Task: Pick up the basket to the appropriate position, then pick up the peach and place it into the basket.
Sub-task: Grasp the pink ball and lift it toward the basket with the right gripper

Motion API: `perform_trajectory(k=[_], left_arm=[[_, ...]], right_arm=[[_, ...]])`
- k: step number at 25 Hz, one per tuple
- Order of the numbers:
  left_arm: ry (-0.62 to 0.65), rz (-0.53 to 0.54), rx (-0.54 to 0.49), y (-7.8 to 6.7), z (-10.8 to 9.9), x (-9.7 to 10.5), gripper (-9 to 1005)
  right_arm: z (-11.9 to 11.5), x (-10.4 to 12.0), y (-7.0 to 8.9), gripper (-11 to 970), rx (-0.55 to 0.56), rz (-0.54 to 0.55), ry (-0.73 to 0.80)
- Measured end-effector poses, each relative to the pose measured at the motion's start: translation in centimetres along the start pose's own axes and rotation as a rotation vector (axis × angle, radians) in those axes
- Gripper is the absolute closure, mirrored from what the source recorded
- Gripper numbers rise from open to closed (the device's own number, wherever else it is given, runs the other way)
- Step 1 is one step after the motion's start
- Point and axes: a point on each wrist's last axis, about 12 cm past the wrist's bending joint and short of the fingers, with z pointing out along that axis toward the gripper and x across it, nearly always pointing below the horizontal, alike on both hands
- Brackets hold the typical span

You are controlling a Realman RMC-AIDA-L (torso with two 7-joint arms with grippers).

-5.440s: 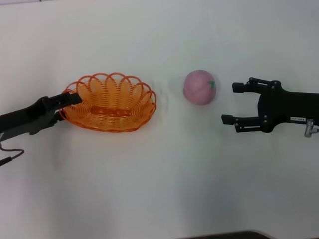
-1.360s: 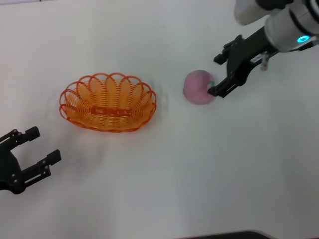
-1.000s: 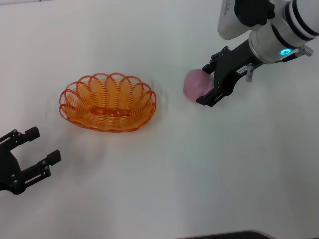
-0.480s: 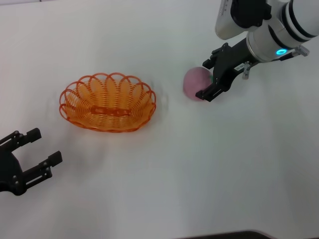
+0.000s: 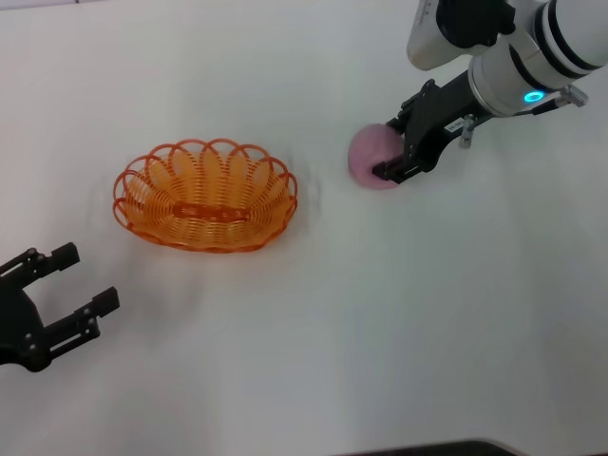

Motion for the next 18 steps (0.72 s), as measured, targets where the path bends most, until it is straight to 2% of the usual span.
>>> perform_trajectory(k=[7,12,18], left_arm=[[0.0,-0.002,-0.002,-0.03,-0.07,0.04,246],[0.0,-0.002,-0.001,-0.06,-0.08,0.05,246],[-0.001,-0.003,-0.003,-0.05,-0.12,0.06,246]], right_arm=[[0.02,0.0,0.03,357,-0.001,-0.002,0.003],[0.01,0.01,0.05,558,-0.002,-0.002,0.003],[0.01,0.01,0.07,649,-0.004,-0.002,0.003]])
